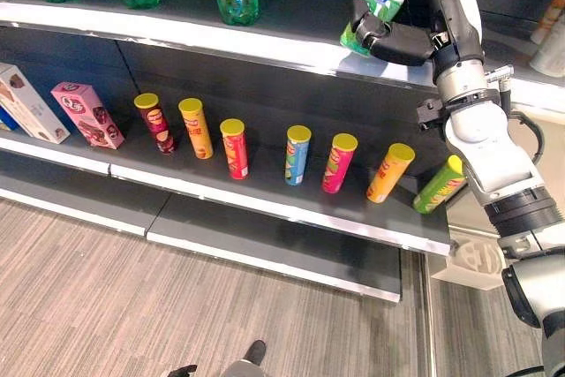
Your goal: Put the goods on the table back onto the shelves and tidy them up.
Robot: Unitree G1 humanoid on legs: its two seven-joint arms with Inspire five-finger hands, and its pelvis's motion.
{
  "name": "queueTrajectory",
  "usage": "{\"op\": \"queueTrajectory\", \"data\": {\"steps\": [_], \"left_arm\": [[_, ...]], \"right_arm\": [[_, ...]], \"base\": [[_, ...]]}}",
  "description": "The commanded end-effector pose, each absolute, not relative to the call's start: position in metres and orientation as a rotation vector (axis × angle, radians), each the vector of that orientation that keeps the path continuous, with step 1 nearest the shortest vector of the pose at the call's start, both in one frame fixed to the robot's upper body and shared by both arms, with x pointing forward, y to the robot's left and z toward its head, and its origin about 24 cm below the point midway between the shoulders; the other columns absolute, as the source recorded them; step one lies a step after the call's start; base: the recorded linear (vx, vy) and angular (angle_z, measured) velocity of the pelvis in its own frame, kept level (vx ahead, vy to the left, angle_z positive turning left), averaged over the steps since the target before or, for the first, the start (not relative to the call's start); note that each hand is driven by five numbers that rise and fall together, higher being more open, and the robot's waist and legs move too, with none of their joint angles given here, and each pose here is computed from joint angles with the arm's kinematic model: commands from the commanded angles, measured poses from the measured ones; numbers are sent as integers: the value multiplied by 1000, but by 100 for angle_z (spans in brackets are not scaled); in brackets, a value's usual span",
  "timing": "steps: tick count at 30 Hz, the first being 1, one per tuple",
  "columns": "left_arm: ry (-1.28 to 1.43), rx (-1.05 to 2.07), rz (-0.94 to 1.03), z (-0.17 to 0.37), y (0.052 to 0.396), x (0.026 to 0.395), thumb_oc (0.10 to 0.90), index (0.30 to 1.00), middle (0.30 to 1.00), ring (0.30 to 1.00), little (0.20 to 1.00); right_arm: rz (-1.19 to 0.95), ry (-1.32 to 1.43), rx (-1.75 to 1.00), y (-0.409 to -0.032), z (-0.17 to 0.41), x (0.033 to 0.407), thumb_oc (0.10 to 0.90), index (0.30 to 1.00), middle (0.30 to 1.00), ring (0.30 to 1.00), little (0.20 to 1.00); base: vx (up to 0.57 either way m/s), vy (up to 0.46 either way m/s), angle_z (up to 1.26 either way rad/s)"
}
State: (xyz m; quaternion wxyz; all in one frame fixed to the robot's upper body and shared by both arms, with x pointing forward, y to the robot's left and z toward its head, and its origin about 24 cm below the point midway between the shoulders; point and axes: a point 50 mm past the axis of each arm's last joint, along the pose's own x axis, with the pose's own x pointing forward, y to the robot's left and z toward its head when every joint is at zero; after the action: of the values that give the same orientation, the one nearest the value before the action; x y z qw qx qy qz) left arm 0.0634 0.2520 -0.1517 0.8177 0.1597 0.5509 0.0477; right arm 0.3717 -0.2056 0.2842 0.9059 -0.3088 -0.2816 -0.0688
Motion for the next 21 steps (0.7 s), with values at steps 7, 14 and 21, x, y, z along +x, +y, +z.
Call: {"op": "queueTrajectory", "data": {"steps": [7,14,21], "left_arm": [[1120,483,79,-142,274,78,800,900,900,900,900],[1103,487,71,-141,273,81,800,900,900,900,900],[1079,498,68,-139,272,86,800,900,900,900,900]], "right_arm": [[-366,-813,-790,-204,352,364,400,300,300,300,300],[-424,-801,-844,-206,352,369,400,300,300,300,300],[-495,-773,-946,-213,349,372,400,300,300,300,300]], "base": [[7,-10,14],[0,0,0],[0,0,0]]}}
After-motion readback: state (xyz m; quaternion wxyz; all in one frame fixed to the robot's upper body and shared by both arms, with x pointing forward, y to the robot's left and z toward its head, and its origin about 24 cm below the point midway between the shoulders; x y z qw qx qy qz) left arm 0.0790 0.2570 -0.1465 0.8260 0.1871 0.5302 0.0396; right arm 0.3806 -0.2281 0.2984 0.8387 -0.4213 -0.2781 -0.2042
